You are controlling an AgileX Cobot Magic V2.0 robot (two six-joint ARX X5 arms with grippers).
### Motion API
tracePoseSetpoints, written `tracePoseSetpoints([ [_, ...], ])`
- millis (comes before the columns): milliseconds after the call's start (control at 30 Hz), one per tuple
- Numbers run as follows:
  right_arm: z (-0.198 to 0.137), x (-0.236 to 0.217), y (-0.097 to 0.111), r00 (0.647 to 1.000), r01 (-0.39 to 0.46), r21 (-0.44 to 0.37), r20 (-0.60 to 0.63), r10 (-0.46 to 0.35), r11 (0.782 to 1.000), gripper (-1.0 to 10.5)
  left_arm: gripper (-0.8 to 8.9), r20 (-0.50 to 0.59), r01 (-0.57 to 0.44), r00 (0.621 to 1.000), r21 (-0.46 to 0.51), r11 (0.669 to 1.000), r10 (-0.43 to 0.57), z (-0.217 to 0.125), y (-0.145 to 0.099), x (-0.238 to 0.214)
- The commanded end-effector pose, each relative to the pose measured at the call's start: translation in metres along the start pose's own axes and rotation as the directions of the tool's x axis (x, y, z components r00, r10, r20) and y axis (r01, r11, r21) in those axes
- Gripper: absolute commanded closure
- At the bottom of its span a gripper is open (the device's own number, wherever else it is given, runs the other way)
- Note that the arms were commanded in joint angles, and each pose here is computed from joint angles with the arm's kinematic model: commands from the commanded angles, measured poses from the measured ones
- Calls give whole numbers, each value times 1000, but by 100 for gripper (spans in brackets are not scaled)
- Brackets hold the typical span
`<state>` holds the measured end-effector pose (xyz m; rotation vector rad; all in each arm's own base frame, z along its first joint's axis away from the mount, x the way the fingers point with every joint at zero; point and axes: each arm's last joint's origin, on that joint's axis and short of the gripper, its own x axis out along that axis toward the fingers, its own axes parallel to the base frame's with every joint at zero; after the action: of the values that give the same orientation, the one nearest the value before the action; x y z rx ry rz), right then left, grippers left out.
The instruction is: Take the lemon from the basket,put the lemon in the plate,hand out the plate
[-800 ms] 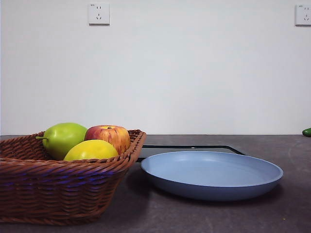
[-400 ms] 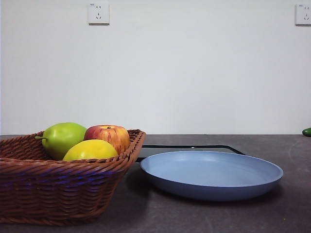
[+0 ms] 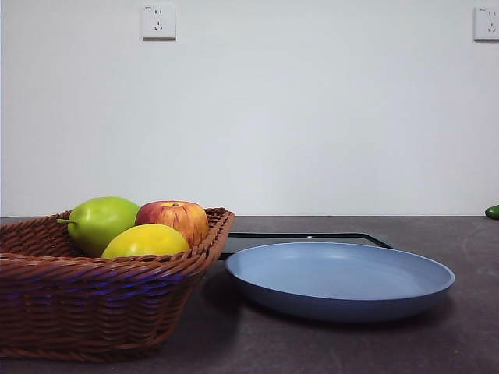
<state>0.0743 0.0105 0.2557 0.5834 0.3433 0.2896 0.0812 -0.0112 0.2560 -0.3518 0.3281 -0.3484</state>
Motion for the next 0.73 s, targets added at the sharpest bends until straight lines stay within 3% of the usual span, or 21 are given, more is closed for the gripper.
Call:
tracePoseSetpoints([
  [33,18,0,11,1000,6,-108,-17,-8,994,944,807,-28,-2,1000,76,997,4,16,-4,2],
  [367,56,38,18,963,72,-216,-238,-124,974,944,807,-229,124,968,70,990,-105,60,-13,25],
  [600,52,77,0,867,88,-256,-456,-201,963,938,807,-374,150,919,46,988,-122,64,-13,47],
  [700,46,93,-4,830,62,-231,-529,-179,971,845,797,-402,163,906,38,986,-134,62,-14,52],
  [733,43,98,-4,817,45,-222,-553,-163,974,793,746,-408,164,903,36,986,-135,61,-14,54],
])
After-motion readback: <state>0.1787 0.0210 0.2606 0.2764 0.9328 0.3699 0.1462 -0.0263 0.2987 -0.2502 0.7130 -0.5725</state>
